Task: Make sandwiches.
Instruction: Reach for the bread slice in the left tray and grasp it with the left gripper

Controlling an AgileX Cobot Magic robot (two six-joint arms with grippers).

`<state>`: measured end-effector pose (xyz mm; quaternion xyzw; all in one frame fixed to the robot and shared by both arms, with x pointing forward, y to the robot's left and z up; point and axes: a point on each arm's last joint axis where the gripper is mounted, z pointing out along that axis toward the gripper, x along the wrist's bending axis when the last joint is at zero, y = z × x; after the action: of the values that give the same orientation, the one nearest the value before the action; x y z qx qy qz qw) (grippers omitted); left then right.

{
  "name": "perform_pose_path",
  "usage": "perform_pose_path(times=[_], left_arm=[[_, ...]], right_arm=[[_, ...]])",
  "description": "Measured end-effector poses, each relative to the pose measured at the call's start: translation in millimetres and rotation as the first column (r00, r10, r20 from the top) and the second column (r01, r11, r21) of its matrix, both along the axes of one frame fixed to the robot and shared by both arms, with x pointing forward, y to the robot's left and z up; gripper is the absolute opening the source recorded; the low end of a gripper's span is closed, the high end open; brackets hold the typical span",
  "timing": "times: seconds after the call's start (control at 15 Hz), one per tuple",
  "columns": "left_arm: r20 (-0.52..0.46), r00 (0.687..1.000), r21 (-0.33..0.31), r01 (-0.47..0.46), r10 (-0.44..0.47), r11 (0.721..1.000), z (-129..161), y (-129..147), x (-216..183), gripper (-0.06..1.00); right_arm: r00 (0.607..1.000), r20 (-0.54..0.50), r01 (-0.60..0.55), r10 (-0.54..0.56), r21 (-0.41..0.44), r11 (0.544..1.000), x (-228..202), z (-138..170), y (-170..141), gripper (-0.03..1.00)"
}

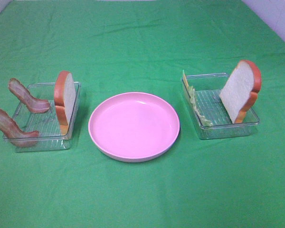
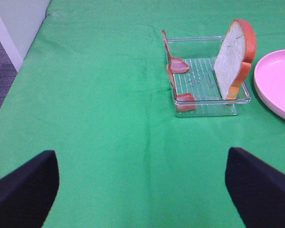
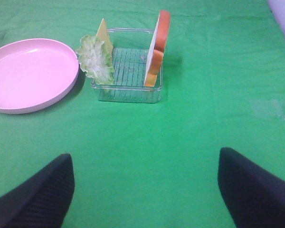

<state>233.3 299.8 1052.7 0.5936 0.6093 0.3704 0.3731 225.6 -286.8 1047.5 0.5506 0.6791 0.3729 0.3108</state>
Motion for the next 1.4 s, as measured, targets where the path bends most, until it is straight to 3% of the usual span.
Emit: perform_pose_path(times=[1.4], left_arm=[[0.0,1.0,0.0,0.0,0.0,1.0,0.0,0.0,0.0,0.89]], right_arm=[[1.0,0.0,0.0,0.0,0.0,1.0,0.0,0.0,0.0,0.78]])
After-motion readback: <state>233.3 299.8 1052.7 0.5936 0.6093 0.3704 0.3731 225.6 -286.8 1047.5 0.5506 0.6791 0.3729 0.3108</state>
